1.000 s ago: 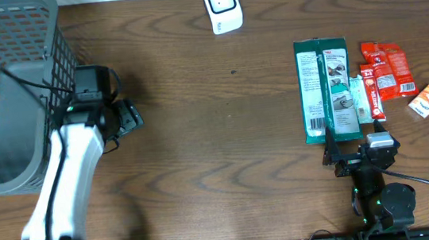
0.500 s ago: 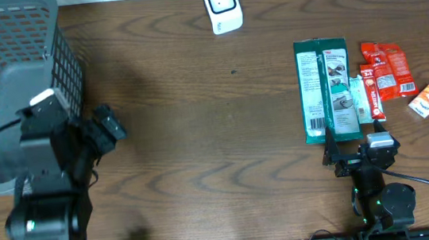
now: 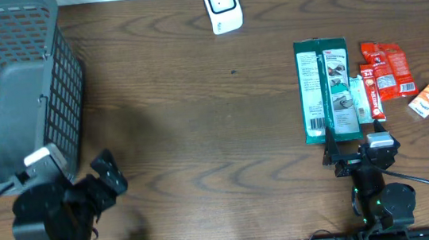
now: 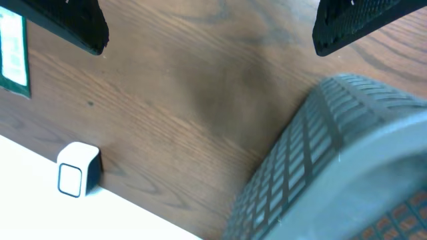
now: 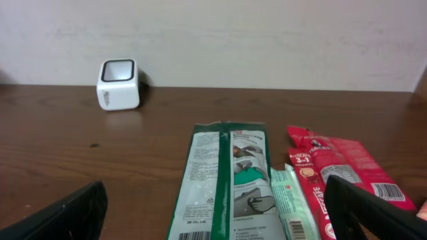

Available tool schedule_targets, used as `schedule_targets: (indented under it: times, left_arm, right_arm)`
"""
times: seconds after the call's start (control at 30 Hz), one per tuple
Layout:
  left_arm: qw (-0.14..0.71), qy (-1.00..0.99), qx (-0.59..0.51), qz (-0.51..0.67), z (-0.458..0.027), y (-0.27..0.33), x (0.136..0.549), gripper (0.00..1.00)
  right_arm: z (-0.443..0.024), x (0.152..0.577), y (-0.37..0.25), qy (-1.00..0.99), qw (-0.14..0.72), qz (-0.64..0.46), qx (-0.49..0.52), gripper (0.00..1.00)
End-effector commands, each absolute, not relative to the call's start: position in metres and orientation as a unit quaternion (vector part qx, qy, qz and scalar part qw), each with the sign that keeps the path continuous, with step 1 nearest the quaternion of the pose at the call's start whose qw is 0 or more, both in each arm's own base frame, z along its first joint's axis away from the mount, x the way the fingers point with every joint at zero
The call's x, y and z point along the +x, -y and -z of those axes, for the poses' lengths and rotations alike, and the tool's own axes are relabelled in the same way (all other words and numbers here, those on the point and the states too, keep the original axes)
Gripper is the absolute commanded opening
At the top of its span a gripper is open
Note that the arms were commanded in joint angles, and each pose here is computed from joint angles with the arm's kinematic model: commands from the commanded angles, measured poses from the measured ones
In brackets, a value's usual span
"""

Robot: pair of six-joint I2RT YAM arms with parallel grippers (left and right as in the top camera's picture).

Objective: Scan the item barcode

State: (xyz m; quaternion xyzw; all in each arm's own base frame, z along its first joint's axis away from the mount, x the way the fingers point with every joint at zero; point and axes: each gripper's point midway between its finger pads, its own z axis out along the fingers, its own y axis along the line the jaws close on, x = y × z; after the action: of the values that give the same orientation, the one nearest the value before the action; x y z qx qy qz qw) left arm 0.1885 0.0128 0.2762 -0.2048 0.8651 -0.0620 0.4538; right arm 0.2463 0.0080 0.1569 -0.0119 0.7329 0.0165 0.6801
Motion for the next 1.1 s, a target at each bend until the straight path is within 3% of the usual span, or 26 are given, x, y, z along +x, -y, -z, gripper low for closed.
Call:
schedule_targets:
  times: [0.0, 0.33, 0.83, 1.07]
  left_arm:
    - [0.462, -0.86, -0.202, 0.077, -0.263, -0.009, 0.174, 0.98]
    - [0.548, -0.808, -0.193, 0.099, -0.25, -0.009, 0.151, 0.98]
    - [0.777, -0.589, -0.124, 0.182, -0.346, 0.004, 0.184, 0.98]
    - [0.83, -0.511, -0.09, 0.205, -0.352, 0.011, 0.193, 0.98]
  right_arm:
    - [-0.157, 0.246, -0.007, -0.733, 0.68, -0.01, -0.016, 0.99]
    - [-0.157, 0.246, -0.007, -0.733, 0.68, -0.01, -0.015, 0.99]
    - [-0.157, 0.246, -0.007, -0.733, 0.68, -0.01, -0.016, 0.99]
    - [-0.157, 0.246, -0.007, -0.733, 0.68, -0.01, -0.016, 0.99]
